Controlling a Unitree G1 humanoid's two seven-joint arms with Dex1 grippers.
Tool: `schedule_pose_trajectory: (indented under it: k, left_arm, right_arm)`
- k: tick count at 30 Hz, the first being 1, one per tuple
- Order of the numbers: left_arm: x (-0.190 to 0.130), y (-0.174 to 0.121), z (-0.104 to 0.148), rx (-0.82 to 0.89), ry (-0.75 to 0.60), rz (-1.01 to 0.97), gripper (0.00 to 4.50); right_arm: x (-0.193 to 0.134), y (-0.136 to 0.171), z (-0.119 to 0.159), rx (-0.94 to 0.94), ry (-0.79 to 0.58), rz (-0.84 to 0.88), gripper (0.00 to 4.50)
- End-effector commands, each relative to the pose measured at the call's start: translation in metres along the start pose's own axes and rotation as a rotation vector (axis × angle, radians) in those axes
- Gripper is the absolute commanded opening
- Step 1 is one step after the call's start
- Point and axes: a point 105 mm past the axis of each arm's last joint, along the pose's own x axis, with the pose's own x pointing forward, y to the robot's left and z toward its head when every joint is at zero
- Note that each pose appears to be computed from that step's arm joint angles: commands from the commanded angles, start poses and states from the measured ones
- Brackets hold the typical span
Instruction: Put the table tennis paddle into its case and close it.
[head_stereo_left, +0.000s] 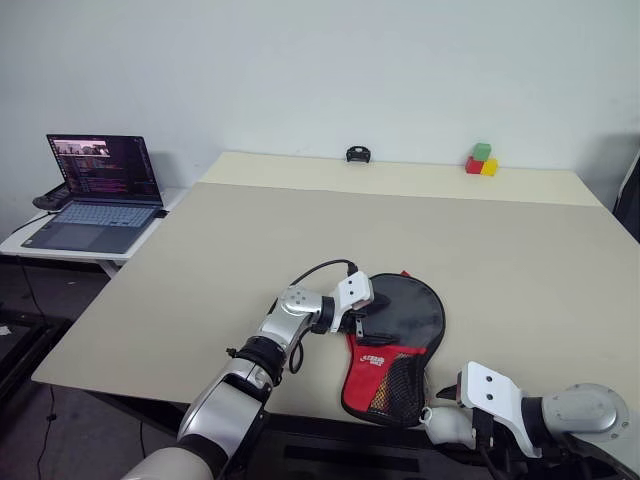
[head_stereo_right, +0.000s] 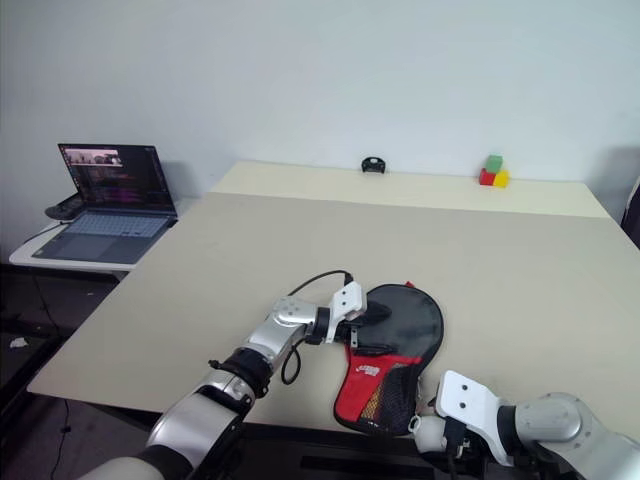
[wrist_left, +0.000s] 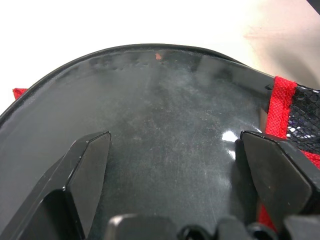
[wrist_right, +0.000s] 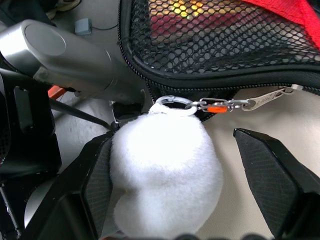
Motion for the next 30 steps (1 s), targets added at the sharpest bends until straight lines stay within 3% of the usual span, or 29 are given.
schedule_pose_trajectory:
  k: [1,7,12,22,30]
  left_arm:
    - [-0.001,-0.016,-0.047,-0.084,0.165,-0.013,4.5]
    - [-0.001,-0.016,-0.047,-0.083,0.165,-0.013,4.5]
    - [-0.001,-0.016,-0.048,-0.086,0.166,-0.01,4.5]
    - [0.006,-0.017,-0.048,-0.082,0.18,-0.013,4.5]
    - [0.017,-0.017,-0.044,-0.082,0.187,-0.011,4.5]
  right_arm:
    - [-0.001,-0.003,0.003,-0.068,-0.001,-0.017,3.35]
    - [0.001,0.001,0.001,-0.122,0.023,0.007,1.3]
    - [-0.004,0.002,0.004,-0.111,0.013,0.021,0.15]
    - [-0.035,0.005,0.019,-0.035,0.013,0.103,0.05]
    - [-0.03,0.024,0.01,0.007,0.042,0.183,0.05]
